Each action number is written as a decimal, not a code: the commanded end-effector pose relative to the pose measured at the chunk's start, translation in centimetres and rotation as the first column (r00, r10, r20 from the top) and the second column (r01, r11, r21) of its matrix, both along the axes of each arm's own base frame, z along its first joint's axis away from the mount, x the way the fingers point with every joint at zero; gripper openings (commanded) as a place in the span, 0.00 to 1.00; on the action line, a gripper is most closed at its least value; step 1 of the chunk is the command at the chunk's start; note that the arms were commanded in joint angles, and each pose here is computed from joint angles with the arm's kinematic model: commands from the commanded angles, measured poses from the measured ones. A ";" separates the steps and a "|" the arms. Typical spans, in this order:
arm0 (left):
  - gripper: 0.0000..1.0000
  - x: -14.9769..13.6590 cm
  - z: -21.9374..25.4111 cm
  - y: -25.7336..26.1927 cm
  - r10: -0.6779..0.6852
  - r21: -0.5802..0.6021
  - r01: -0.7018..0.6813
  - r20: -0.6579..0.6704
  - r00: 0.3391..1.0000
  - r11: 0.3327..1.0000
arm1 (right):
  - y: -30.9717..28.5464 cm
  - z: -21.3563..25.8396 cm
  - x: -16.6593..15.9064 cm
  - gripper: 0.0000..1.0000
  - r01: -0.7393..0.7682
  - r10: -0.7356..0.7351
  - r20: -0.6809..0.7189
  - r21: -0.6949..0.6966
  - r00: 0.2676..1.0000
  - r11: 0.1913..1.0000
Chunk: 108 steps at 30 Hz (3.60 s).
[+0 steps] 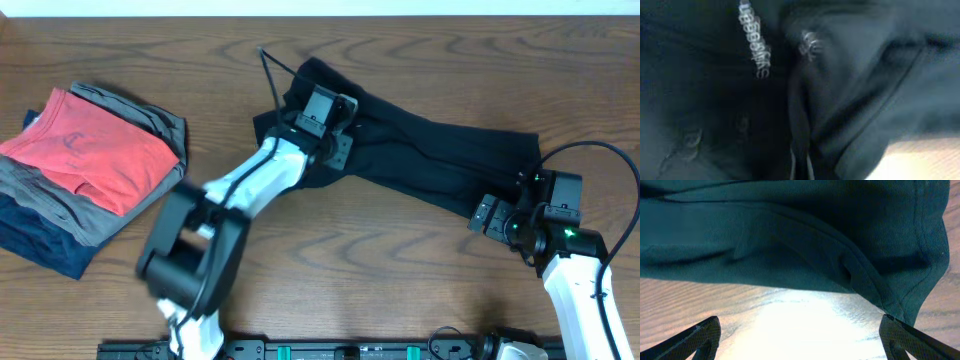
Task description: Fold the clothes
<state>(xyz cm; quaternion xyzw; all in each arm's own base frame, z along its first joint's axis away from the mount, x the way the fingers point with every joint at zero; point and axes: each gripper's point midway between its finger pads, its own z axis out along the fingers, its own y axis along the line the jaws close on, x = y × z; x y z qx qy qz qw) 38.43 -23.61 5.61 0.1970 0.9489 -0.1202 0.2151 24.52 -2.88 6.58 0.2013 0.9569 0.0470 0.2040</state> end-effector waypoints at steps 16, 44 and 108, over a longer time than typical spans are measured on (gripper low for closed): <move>0.78 -15.6 3.0 4.7 -0.016 0.215 0.122 -0.439 0.898 0.969 | -0.3 0.3 -0.1 0.99 0.020 -0.020 0.003 -0.002 1.000 1.000; 0.75 -9.8 -6.0 4.5 0.148 0.321 -0.025 -0.364 0.919 0.947 | -0.5 -0.1 -0.8 0.99 0.020 -0.020 -0.032 -0.021 0.999 1.000; 0.12 -13.4 5.6 5.4 0.148 0.171 -0.099 -0.306 0.941 0.980 | 1.0 -7.5 -4.9 0.99 0.607 -0.556 -0.253 0.234 0.792 0.759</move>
